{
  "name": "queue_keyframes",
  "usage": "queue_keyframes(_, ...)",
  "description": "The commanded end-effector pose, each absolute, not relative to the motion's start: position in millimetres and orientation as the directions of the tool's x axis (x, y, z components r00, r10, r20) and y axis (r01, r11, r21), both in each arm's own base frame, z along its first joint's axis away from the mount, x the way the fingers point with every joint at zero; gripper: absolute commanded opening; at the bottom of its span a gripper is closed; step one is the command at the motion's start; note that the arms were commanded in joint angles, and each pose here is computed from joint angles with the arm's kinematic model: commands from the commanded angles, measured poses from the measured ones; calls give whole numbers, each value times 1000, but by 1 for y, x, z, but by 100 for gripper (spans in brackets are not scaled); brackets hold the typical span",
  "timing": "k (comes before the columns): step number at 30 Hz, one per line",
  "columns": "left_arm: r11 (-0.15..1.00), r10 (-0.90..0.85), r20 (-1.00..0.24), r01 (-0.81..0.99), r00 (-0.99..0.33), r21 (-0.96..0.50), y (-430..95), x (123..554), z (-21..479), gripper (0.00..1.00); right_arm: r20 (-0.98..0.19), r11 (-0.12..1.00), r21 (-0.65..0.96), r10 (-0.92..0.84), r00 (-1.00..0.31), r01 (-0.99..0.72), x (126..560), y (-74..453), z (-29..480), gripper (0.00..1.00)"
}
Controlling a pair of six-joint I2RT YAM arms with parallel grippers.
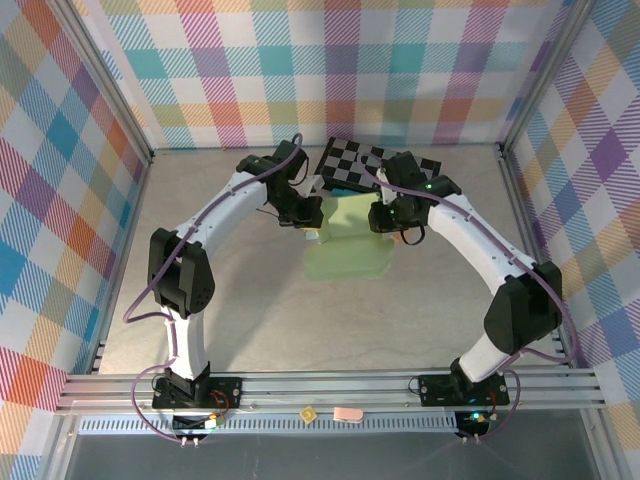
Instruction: Fold the paper box
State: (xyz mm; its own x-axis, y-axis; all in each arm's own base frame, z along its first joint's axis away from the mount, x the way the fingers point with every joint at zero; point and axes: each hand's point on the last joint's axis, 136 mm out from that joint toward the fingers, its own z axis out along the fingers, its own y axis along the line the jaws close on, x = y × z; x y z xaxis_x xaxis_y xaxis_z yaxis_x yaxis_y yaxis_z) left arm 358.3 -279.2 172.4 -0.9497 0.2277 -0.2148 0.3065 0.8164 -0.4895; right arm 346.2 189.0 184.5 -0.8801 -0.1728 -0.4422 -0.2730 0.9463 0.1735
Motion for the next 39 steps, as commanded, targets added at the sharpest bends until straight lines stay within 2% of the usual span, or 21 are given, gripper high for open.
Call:
queue_keyframes(1,792,239,-247,335,-939,-509,-285,357,191,0,-466,948,153,-180,-866,-279,348,186,190,23)
queue_keyframes(6,794,238,-248,335,-939,-508,-285,356,192,0,-472,972,17,-200,-859,-236,362,182,191,12)
queue_keyframes(15,812,149,-252,264,-956,-521,-289,364,188,0,-471,954,-259,-263,-842,-153,361,184,184,5)
queue_keyframes(20,809,137,-238,247,-962,-533,-298,364,184,0,-451,936,-330,-272,-850,-124,358,182,174,0)
queue_keyframes(27,824,77,-239,197,-968,-531,-297,367,175,0,-458,951,-270,-263,-849,-149,354,194,177,0)
queue_keyframes(39,813,-40,-203,86,-978,-575,-299,368,130,0,-354,960,-182,-264,-897,-211,326,201,137,0)
